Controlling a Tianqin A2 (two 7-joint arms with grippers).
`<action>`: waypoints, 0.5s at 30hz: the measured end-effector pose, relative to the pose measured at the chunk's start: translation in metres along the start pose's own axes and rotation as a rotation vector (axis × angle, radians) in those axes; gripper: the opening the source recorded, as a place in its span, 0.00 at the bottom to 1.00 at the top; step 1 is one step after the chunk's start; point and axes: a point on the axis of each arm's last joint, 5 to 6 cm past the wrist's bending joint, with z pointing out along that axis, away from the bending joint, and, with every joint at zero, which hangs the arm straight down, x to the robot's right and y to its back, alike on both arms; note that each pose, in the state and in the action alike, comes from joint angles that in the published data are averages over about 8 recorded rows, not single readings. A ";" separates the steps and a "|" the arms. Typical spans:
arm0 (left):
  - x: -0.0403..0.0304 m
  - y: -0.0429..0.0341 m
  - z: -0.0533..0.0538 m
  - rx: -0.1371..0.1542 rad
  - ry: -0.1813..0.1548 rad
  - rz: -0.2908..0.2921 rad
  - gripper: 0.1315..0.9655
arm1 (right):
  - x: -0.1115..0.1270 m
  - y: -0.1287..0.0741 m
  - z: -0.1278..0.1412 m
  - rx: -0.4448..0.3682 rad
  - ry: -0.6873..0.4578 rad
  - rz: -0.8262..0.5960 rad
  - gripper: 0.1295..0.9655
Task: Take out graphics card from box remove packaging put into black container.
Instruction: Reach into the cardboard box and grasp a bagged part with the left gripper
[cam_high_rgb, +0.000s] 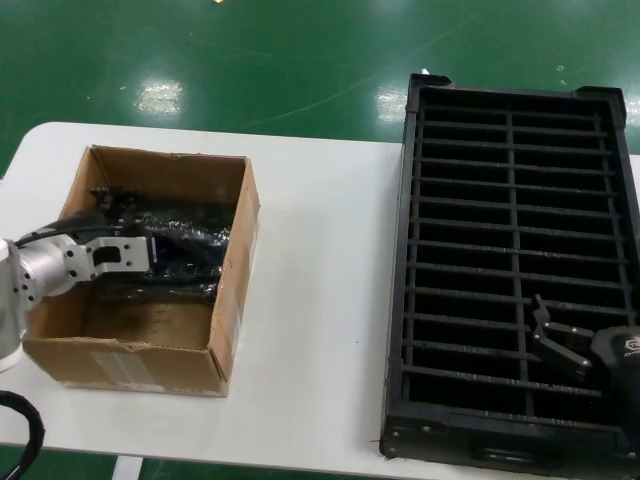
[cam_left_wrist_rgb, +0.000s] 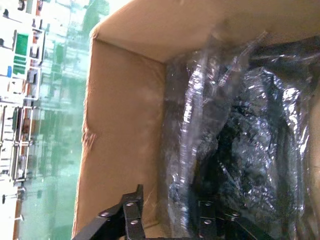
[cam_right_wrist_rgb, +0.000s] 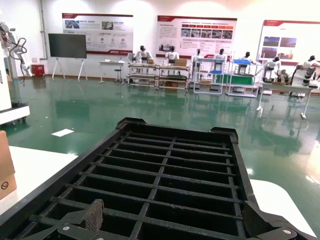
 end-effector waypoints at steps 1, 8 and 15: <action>-0.0005 0.0008 0.000 -0.002 -0.001 -0.006 0.39 | 0.000 0.000 0.000 0.000 0.000 0.000 1.00; -0.0031 0.0046 -0.002 -0.006 -0.007 -0.039 0.24 | 0.000 0.000 0.000 0.000 0.000 0.000 1.00; -0.0024 0.0067 -0.003 -0.008 -0.010 -0.061 0.12 | 0.000 0.000 0.000 0.000 0.000 0.000 1.00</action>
